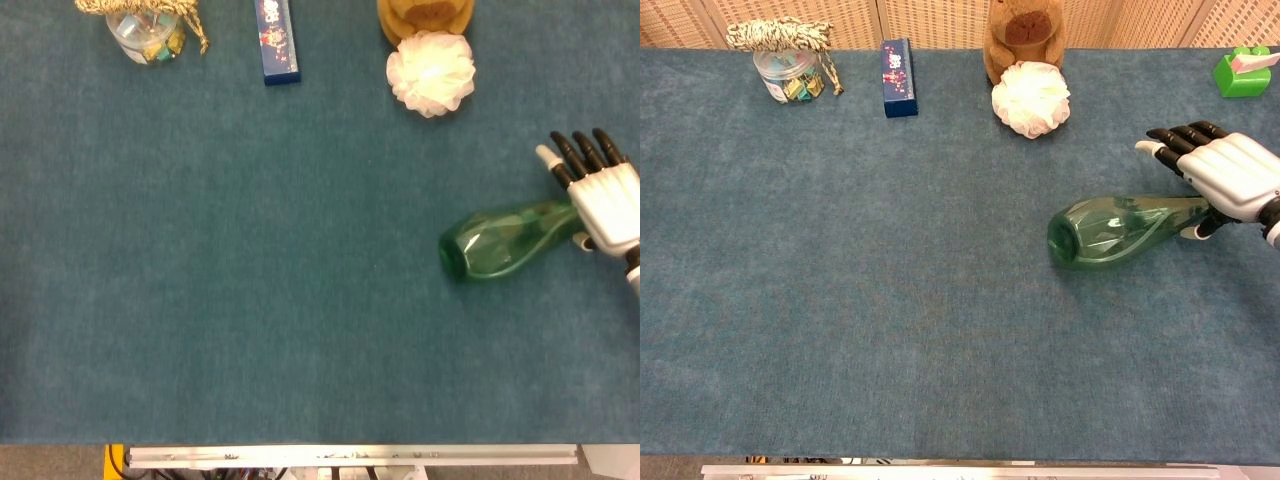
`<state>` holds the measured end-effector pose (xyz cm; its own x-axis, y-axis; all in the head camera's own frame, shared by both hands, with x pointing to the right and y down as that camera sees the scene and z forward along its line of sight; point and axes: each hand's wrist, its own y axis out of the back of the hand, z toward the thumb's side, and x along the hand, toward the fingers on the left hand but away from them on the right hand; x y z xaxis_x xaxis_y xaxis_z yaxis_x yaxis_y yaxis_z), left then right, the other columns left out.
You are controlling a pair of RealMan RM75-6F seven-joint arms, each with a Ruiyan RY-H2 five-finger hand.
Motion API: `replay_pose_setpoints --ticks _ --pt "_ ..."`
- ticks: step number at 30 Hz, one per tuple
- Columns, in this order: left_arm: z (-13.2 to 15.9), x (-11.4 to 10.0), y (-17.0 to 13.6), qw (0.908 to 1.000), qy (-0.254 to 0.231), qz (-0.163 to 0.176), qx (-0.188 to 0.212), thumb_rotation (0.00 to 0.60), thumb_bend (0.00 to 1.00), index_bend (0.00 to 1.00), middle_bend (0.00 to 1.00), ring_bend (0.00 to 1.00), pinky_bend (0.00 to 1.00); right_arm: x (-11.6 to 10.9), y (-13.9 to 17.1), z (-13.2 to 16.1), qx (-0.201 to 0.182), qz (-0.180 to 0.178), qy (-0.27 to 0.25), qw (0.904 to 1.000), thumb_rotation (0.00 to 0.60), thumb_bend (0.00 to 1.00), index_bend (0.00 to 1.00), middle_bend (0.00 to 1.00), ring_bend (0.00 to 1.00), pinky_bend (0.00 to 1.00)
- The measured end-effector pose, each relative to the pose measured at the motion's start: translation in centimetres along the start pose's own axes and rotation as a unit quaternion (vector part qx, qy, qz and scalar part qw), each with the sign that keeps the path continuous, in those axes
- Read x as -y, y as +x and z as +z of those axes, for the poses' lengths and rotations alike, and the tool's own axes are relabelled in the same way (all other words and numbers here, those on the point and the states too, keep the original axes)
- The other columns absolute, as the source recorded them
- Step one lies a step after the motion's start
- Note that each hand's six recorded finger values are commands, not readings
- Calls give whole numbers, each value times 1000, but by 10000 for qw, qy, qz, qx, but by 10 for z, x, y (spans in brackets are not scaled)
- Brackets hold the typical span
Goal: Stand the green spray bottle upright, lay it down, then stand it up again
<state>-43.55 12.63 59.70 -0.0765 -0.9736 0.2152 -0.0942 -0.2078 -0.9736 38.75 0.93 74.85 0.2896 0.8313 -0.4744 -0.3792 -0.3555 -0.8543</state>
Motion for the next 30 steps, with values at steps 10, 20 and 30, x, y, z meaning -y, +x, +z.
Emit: replay_pose_setpoints --ticks 10,20,30 --pt "-1 0 0 10000 15 -8 -22 600 128 336 348 391 698 -6 -15 -14 380 -290 64 9988 600 0 9 0 0 66" --pt "-2 1 -2 10000 21 -13 -41 600 128 336 347 391 698 -13 0 -5 154 -129 -501 9985 600 0 9 0 0 66" --pt "-1 2 -3 10000 20 -18 -28 600 128 336 348 391 698 -56 24 19 -455 329 -1317 9897 600 44 36 18 0 66"
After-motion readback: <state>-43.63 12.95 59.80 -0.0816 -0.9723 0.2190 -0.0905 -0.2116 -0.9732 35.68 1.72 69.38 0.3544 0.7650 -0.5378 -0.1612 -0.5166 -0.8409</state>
